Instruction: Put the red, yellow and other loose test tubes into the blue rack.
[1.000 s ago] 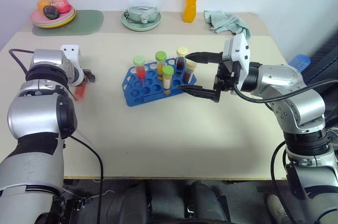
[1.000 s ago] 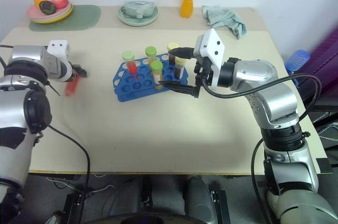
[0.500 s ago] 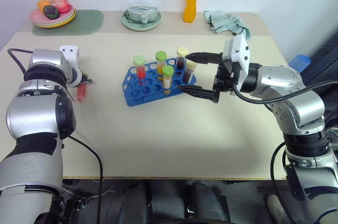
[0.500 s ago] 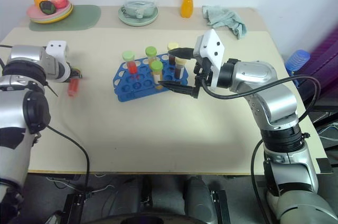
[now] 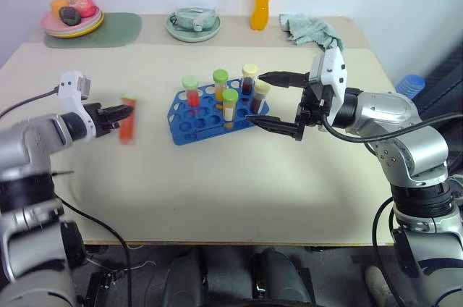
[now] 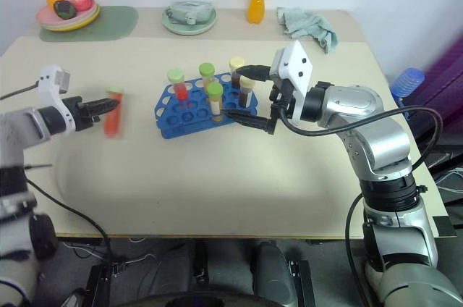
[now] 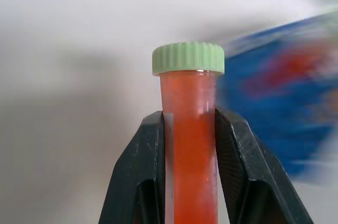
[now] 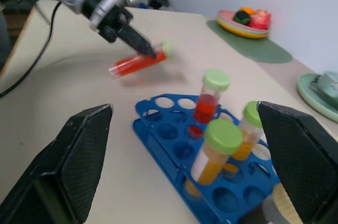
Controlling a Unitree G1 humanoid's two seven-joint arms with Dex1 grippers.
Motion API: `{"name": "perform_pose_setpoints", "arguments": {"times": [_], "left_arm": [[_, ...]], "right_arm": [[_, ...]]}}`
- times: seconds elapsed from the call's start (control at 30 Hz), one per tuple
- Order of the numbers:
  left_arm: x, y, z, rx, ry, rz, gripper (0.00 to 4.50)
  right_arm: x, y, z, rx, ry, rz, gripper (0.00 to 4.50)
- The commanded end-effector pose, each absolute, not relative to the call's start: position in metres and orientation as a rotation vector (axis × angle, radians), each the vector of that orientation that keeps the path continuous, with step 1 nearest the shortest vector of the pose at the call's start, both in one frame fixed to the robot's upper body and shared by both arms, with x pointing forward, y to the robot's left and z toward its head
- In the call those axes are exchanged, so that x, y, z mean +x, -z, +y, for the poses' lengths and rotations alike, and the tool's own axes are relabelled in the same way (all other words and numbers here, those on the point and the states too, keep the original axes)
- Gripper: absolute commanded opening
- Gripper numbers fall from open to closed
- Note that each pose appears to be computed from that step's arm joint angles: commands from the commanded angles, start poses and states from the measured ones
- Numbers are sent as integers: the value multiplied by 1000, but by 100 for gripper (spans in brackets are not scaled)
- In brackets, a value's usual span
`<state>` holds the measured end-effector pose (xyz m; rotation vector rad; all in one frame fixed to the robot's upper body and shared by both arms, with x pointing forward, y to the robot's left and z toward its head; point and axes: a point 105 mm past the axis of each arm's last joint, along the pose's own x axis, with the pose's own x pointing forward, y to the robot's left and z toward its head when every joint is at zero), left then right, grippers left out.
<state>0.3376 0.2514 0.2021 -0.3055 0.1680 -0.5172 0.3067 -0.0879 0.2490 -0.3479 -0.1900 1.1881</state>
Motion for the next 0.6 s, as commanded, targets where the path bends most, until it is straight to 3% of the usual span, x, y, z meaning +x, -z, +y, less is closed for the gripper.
{"name": "perform_pose_setpoints", "arguments": {"times": [0.03,0.2,0.43,0.6], "left_arm": [[305,-287,248,-274,612,-297,93],[304,-282,211,-273,825,-328,93],[339,-251,169,-109,912,-391,93],[349,-230,154,23,1024,-398,93]], "right_arm": [[302,-260,-95,-364,-1171,-226,450],[294,-249,-102,-352,-1142,-184,450],[277,-231,-118,-344,-1042,-101,450],[266,-225,-127,-342,-969,-71,450]]}}
